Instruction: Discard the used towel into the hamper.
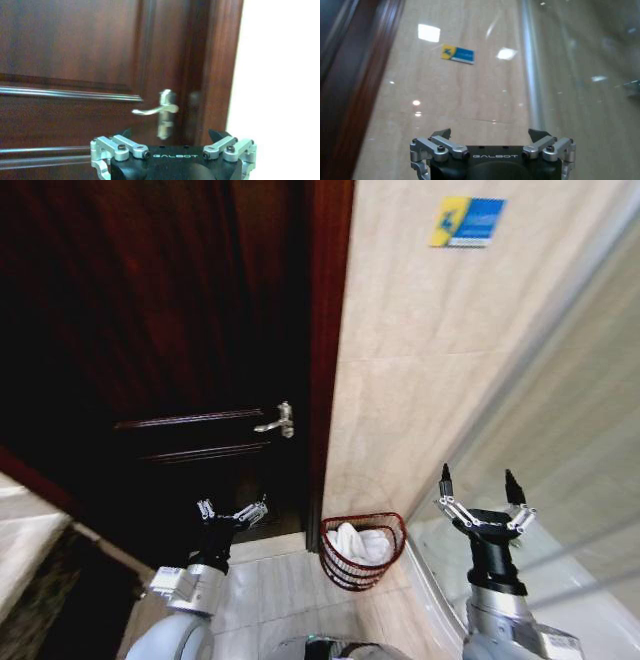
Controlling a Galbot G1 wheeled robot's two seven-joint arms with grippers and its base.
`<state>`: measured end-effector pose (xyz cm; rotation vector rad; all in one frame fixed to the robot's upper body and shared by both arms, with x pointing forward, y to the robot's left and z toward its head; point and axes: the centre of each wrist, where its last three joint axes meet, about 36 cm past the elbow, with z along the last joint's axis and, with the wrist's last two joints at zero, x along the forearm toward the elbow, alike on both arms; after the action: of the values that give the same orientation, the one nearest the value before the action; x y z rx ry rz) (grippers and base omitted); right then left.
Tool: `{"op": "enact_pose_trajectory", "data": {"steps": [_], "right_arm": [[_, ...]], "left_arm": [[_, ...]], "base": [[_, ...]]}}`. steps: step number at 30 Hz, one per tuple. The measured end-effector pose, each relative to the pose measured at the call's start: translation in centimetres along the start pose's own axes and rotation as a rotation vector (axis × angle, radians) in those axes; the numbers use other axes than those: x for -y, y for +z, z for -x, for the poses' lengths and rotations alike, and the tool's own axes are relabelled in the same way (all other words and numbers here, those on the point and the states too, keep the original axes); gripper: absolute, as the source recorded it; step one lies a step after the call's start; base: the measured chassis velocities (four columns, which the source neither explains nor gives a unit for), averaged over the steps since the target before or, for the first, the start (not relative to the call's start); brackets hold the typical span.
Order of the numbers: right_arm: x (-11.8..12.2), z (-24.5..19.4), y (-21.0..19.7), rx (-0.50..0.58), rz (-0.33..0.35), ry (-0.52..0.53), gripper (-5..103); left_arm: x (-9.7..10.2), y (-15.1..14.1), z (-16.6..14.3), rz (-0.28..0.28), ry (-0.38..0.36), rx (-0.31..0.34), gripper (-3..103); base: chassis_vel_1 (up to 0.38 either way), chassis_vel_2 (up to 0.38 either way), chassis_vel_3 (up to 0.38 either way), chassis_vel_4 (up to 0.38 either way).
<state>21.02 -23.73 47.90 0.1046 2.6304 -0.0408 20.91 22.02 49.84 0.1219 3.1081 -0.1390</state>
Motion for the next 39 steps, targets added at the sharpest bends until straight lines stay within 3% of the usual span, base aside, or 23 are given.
{"op": "enact_pose_trajectory", "data": {"steps": [39], "right_arm": [[-0.11,0.21,0.53,0.030,0.006,0.026,100]], "left_arm": [[0.00,0.00,0.00,0.000,0.000,0.000,100]], "base": [[-0.116,-0.119,-0.116,-0.120]]}}
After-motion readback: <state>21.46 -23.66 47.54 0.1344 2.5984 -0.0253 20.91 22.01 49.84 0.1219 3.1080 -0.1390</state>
